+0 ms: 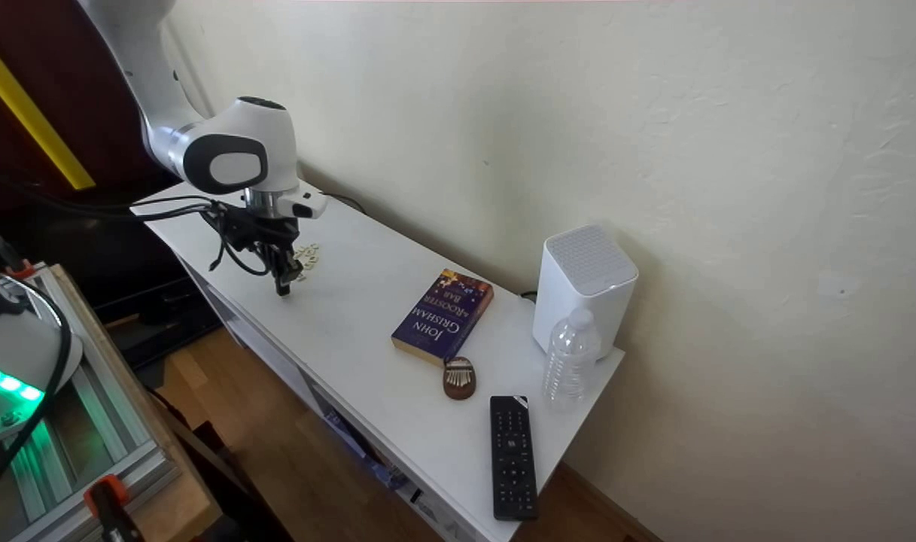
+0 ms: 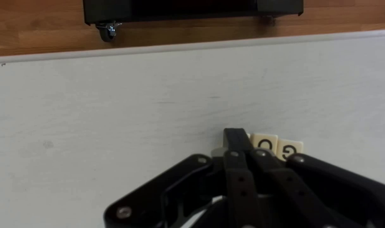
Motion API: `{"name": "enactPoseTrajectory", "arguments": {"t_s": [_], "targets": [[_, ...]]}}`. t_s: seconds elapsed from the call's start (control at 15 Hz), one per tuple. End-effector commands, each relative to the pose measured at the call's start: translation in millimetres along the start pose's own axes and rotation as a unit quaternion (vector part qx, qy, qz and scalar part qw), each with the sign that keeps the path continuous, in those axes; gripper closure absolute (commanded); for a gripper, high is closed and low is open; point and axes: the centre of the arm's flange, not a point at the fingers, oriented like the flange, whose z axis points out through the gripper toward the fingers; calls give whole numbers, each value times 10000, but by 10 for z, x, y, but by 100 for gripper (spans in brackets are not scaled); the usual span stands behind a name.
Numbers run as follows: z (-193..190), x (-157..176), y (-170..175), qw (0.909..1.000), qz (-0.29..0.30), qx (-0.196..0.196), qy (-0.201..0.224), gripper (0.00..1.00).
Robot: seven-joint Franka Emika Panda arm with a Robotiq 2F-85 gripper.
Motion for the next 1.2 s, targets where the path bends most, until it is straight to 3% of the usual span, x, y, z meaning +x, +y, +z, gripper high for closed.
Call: {"name": "enactPoseTrajectory", "arguments": {"t_s": [0.0, 1.13], "targets": [[303, -69, -53, 9998, -157, -69, -120, 100], [367, -101, -20, 9996, -262, -26, -113, 100]]}}
